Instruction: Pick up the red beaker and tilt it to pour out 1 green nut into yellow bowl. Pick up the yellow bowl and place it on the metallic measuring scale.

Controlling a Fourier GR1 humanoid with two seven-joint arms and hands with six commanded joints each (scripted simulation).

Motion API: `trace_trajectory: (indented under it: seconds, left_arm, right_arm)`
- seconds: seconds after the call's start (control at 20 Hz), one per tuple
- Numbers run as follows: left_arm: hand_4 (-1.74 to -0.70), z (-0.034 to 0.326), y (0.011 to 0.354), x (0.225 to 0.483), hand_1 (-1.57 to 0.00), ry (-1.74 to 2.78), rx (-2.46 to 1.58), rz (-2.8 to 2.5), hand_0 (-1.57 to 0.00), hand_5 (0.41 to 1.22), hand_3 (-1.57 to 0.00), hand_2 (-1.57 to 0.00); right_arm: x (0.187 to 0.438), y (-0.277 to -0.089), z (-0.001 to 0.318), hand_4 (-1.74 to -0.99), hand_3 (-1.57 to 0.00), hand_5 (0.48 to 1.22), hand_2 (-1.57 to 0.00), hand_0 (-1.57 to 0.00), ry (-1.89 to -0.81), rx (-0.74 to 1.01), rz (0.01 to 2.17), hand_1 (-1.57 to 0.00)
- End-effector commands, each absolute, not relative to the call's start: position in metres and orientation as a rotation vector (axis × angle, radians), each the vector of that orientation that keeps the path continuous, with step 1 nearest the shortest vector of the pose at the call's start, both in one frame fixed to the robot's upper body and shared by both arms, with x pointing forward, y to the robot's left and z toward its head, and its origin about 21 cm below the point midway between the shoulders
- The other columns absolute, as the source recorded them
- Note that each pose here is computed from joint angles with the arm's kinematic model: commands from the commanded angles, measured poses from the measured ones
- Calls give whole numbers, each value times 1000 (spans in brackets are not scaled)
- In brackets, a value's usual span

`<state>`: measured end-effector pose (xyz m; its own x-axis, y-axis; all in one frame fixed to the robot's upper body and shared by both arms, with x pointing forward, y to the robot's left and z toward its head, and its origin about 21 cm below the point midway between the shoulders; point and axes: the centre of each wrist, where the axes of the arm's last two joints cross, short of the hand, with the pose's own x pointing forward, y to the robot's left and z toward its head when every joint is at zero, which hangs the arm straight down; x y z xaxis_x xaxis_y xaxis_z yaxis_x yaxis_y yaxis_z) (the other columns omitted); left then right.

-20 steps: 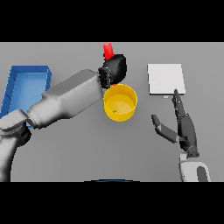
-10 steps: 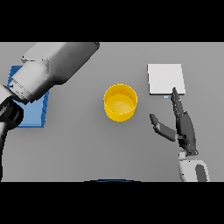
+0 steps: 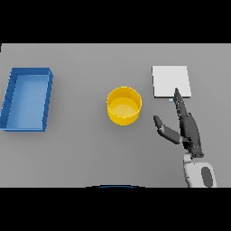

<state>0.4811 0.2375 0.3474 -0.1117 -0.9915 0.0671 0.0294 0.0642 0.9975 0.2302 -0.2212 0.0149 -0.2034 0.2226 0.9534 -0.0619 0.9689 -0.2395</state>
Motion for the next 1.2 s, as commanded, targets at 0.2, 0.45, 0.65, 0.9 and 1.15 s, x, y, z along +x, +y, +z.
trace_trajectory:
  seconds: [0.2, 0.45, 0.65, 0.9, 1.15]
  left_arm:
    - [-1740, 270, 301, 480, -1571, -1219, 1015, -835, -1571, 1221, -1560, -1571]
    - [-1741, 208, 339, 464, -1571, -1161, 891, -472, -1571, 1221, -1567, -1571]
    - [-1741, 153, 353, 437, -1571, -1143, 827, -363, -1571, 1221, -1570, -1571]
    - [-1741, 108, 346, 399, -1571, -1127, 762, -284, -1571, 1151, -1571, -1571]
    - [-1655, 103, 342, 378, -1571, -1058, 738, -228, -1571, 868, -1571, -1571]
  right_arm:
    - [231, -221, 11, -1138, 1, 626, 1, 1, -1748, -123, 305, 1]
    - [231, -220, 10, -1133, 1, 655, 1, 1, -1752, -110, 314, 1]
    - [232, -223, 9, -1141, 1, 673, 1, 1, -1754, -106, 300, 1]
    - [227, -223, 7, -1174, 1, 676, 1, 1, -1760, -113, 325, 1]
    - [230, -223, 12, -1155, 1, 669, 1, 1, -1737, -108, 313, 1]
